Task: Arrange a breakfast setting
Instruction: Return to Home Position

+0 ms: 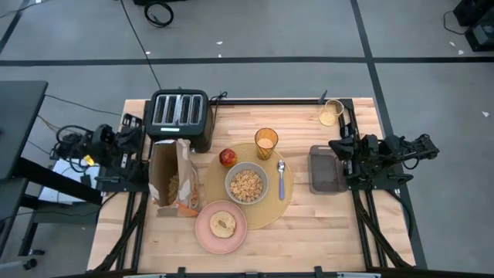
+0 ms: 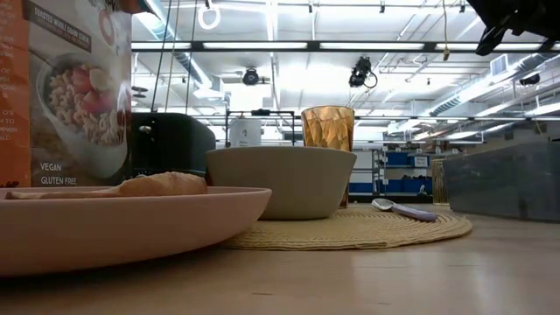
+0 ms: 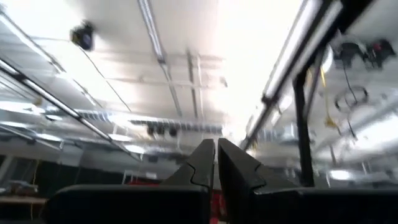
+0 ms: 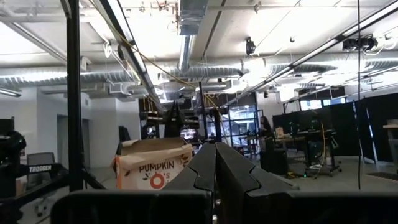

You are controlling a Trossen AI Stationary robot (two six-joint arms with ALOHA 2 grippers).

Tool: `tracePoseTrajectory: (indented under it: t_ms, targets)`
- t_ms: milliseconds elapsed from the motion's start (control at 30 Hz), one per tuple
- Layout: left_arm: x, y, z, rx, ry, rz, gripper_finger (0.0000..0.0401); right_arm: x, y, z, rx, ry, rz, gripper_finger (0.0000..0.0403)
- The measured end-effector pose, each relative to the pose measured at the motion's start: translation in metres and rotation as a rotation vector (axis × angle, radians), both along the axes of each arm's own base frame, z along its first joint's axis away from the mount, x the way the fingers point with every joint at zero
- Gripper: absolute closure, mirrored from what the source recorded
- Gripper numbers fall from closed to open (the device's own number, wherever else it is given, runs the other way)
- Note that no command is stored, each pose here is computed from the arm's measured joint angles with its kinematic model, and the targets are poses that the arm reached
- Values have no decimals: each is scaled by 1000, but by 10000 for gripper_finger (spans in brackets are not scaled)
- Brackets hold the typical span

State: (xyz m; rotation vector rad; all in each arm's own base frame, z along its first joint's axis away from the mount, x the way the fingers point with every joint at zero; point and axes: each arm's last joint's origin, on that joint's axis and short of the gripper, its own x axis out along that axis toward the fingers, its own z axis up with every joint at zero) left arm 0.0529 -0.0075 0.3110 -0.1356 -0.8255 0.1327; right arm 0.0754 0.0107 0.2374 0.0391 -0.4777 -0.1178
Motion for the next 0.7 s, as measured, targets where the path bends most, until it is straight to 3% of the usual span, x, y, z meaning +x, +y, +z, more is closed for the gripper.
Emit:
tracePoseTrajectory:
  t_ms: [167, 433, 700]
  targets:
    - [0, 5, -15, -55, -95, 58, 374, 0, 0, -1, -3, 8, 0, 385]
    - [11, 19, -40, -198, -84, 177, 374, 1, 0, -1, -7, 13, -3, 385]
    - [13, 43, -61, -350, -87, 403, 374, 1, 0, -1, 11, 13, 3, 385]
